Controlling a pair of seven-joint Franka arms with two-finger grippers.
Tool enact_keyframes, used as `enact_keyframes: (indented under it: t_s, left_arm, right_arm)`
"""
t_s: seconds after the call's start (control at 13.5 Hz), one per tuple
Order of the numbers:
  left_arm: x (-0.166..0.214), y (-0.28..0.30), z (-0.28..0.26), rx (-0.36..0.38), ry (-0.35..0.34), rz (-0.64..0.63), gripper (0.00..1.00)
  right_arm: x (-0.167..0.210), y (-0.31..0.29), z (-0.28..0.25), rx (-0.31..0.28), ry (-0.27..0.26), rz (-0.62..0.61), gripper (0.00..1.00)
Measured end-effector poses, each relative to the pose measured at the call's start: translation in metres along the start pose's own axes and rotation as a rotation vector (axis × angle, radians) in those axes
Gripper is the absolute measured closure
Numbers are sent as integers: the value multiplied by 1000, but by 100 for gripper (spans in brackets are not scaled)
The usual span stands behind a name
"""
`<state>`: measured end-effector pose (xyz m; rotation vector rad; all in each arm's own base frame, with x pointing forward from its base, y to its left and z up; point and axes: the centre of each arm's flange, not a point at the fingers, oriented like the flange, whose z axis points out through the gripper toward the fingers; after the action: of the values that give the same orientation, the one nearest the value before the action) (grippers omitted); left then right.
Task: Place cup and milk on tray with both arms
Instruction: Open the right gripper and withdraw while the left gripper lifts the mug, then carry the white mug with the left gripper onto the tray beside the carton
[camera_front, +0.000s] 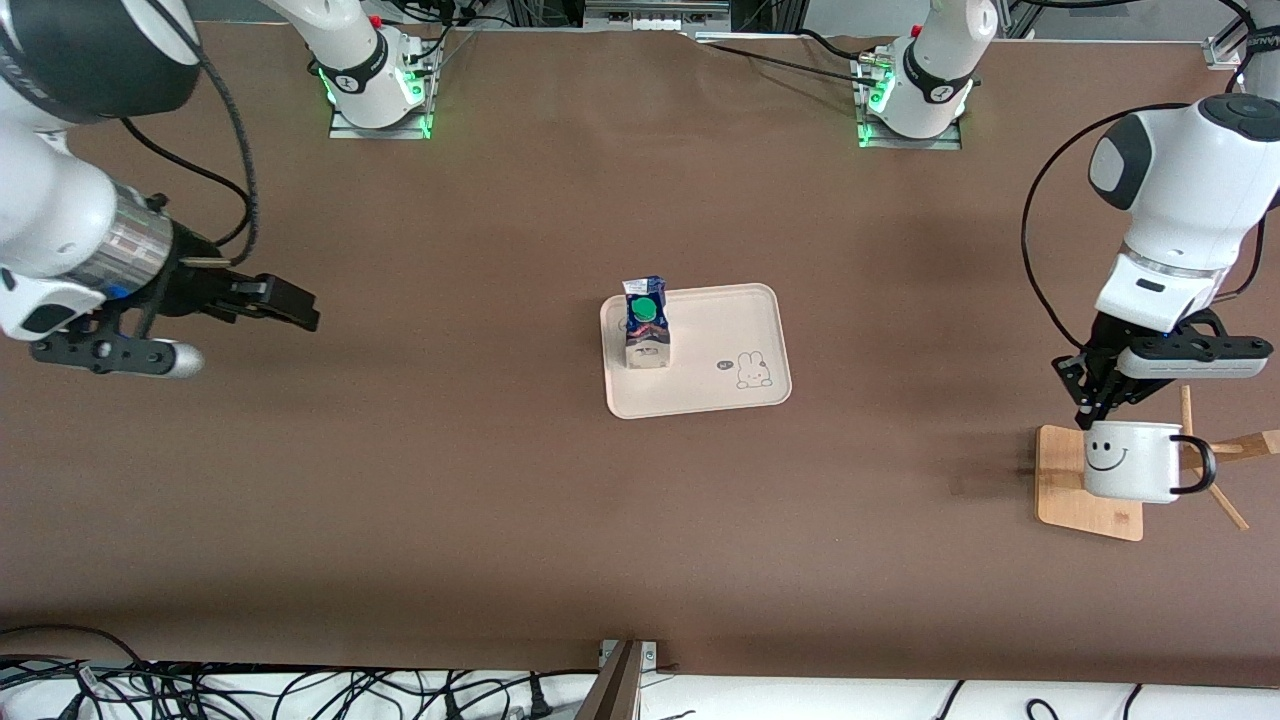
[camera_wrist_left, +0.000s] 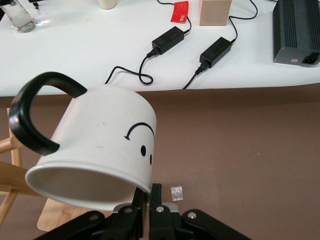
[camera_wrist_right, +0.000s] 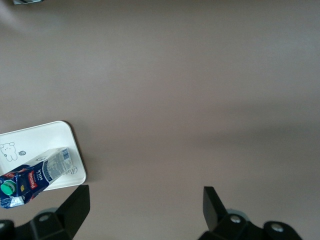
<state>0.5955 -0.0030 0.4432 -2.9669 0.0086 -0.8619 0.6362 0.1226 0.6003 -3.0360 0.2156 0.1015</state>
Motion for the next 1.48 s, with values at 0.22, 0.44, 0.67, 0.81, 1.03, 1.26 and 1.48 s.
enact_keyframes:
  t_s: [0.22,0.44,0.67,0.81,1.03,1.26,1.48]
  left_arm:
    - [-4,30,-7,-17,-51,16,94]
    - [-9,71,-13,-32,-159,67,94]
    - [-6,114,-30,-34,-276,71,94]
    - [-12,138,-34,-42,-362,91,94]
    - [-25,184,-25,-68,-477,144,94]
    - [-45,234,-4,-169,-590,125,94]
    - [-74,285,18,-201,-657,182,94]
  right_arm:
    - [-5,41,-17,-35,0,43,0]
    - [-9,64,-21,-86,2,-14,0]
    - [-8,83,-19,-97,-10,-77,0]
    - [-4,111,-20,-92,-18,-103,0]
    - [-2,145,-21,-98,-25,-90,0]
    - [-2,144,-18,-118,-29,-95,0]
    - [-3,137,-16,-127,-38,-109,0]
